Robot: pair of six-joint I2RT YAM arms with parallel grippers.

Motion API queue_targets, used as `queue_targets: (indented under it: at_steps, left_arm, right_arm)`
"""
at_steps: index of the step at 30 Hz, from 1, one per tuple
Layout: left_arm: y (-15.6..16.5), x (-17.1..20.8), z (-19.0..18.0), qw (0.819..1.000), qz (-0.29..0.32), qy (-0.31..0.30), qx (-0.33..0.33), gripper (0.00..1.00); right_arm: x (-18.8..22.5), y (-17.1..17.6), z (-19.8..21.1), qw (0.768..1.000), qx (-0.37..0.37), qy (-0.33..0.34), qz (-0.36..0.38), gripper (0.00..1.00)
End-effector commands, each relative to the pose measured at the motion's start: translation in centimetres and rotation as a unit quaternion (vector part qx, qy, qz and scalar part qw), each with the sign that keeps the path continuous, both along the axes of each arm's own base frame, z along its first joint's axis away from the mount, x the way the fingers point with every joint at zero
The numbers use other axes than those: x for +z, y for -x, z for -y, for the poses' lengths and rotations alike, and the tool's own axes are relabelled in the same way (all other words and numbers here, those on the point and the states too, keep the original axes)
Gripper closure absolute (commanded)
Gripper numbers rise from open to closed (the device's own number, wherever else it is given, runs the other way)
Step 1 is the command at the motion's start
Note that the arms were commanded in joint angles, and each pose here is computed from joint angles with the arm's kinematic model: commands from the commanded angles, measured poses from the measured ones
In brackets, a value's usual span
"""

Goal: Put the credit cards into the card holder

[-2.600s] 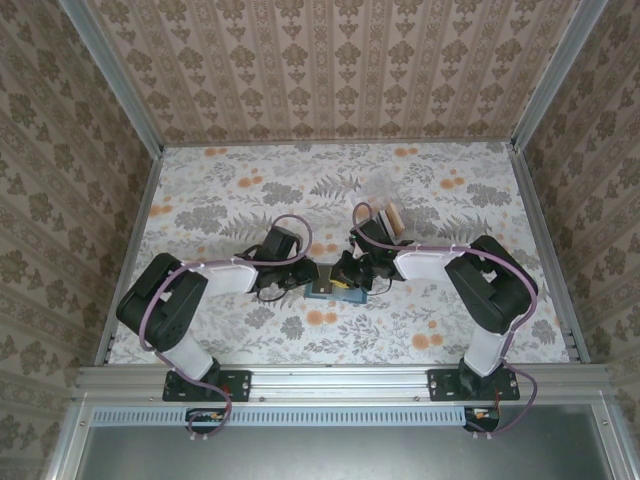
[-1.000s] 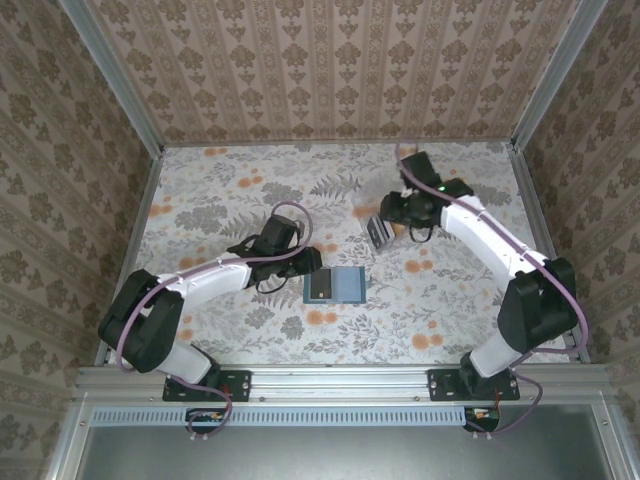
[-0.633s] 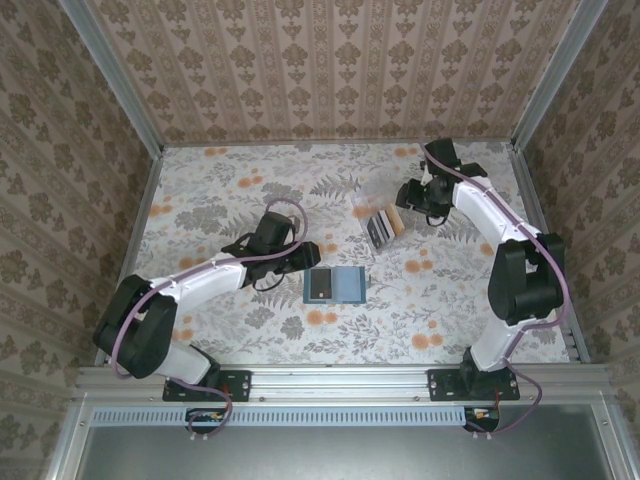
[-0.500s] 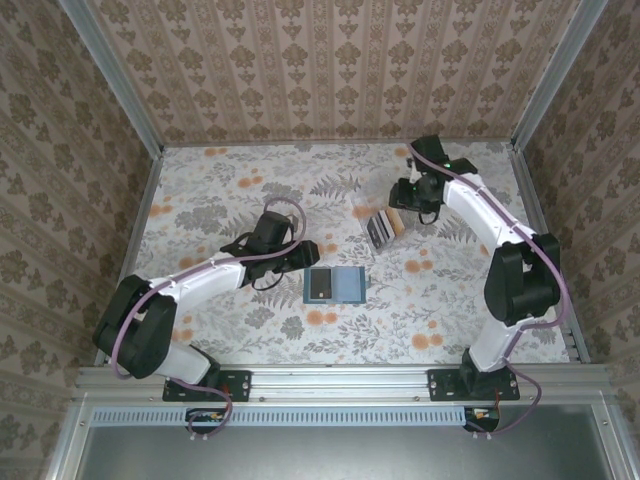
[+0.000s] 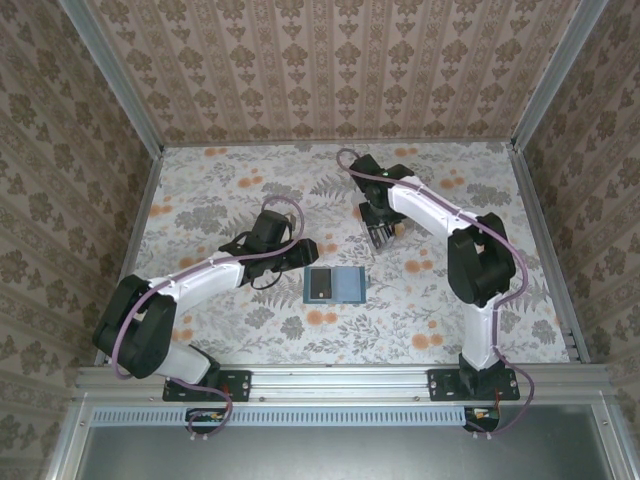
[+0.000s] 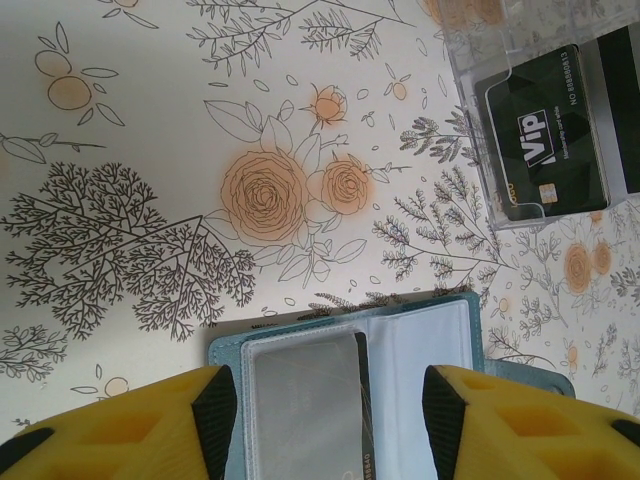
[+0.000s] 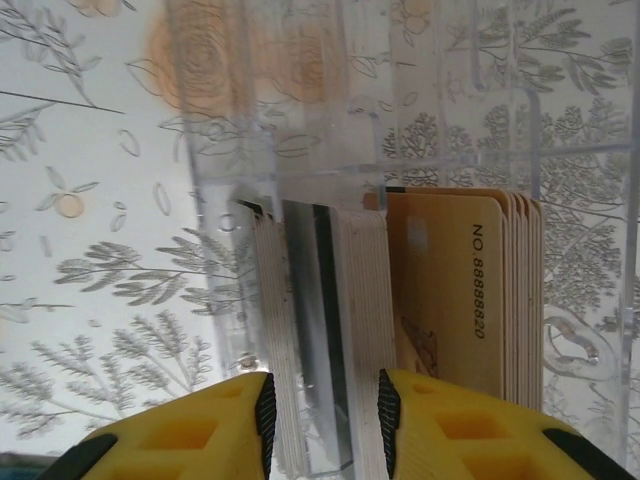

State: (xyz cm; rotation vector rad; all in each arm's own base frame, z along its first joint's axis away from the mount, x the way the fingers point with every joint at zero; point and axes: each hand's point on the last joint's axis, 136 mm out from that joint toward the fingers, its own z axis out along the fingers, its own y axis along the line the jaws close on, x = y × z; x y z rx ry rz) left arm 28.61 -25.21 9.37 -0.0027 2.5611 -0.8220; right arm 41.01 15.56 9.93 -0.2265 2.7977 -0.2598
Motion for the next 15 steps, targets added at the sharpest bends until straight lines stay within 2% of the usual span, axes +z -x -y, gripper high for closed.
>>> queue_targets:
  at_steps: [1,15]
  left_arm:
    - [-0.2,0.8,-0.5,1.0,0.01,-0.002,0.004,0.44]
    - [0.0,0.5,-0.7,1.0,0.004,0.0,0.003,0.43]
  right_arm:
    - [0.7,-0.1,1.1,0.998,0.009,0.056,0.004,0.64]
    - [-0.5,-0.6,1.9,0.988,0.015,0.152,0.013,0.63]
